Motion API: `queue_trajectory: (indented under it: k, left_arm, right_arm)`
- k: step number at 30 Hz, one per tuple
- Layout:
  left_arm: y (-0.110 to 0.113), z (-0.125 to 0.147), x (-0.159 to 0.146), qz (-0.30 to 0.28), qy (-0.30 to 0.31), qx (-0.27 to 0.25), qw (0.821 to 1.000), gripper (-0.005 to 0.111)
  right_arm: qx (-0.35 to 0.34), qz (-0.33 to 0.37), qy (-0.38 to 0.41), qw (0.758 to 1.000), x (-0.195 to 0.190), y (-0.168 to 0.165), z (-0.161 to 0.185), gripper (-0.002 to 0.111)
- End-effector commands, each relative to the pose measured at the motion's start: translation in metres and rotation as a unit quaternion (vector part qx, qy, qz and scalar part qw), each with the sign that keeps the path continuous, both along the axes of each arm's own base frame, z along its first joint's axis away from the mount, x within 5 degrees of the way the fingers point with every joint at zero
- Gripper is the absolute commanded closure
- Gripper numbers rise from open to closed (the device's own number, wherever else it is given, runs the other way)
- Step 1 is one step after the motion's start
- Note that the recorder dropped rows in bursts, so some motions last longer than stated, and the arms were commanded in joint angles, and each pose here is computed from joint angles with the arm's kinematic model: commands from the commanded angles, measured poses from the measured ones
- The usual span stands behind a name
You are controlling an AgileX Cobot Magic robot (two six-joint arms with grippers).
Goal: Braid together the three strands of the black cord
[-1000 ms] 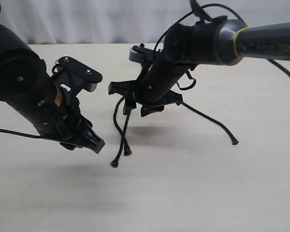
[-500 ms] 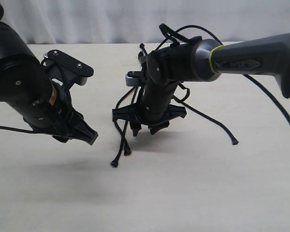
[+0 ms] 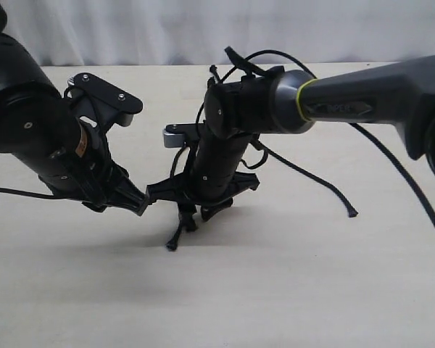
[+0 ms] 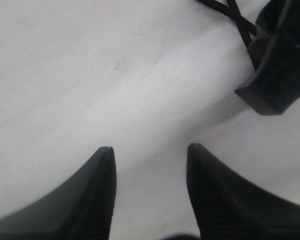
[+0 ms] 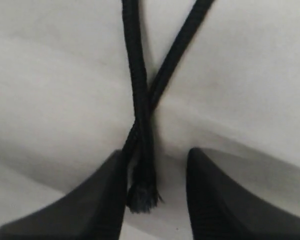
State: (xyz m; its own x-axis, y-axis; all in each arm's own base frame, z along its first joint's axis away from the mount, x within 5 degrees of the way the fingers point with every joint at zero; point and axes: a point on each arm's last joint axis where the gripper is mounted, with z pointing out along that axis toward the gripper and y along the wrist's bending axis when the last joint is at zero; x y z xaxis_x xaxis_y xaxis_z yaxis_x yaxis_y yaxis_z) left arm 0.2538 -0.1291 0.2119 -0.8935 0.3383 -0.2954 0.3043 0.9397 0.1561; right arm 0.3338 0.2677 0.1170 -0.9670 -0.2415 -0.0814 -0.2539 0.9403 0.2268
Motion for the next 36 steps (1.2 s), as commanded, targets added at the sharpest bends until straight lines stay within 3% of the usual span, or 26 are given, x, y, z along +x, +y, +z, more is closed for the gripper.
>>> queue_trajectory:
  k: [1,2,9,17,24,29,36]
  left_arm:
    - [0.0,0.002,-0.001,0.001,-0.003,0.0,1.0,0.064]
    - [0.0,0.002,-0.001,0.001,-0.003,0.0,1.0,0.064]
    - [0.002,0.006,0.0,-0.004,-0.016,0.006,1.0,0.064]
    - [0.013,0.031,-0.005,0.016,-0.069,0.006,0.997,0.064]
    - [0.017,0.035,-0.007,0.017,-0.071,0.018,0.997,0.064]
    - [0.016,0.035,-0.006,0.014,-0.076,0.013,0.997,0.064]
    - [0.015,0.036,-0.005,0.012,-0.082,0.008,0.997,0.064]
  right_arm:
    - [-0.008,0.012,0.002,1.0,-0.002,0.0,-0.005,0.097]
    - [-0.005,0.011,-0.002,1.0,-0.001,0.0,-0.001,0.104]
    - [0.053,-0.007,-0.04,0.998,-0.003,0.006,0.042,0.104]
    - [0.107,-0.009,-0.054,0.993,-0.014,0.044,0.015,0.103]
    - [0.096,0.003,-0.055,0.994,-0.013,0.037,0.027,0.069]
    - [0.058,-0.008,-0.055,0.997,-0.002,0.014,0.032,0.069]
    - [0.019,-0.025,-0.015,0.999,-0.004,0.013,-0.002,0.069]
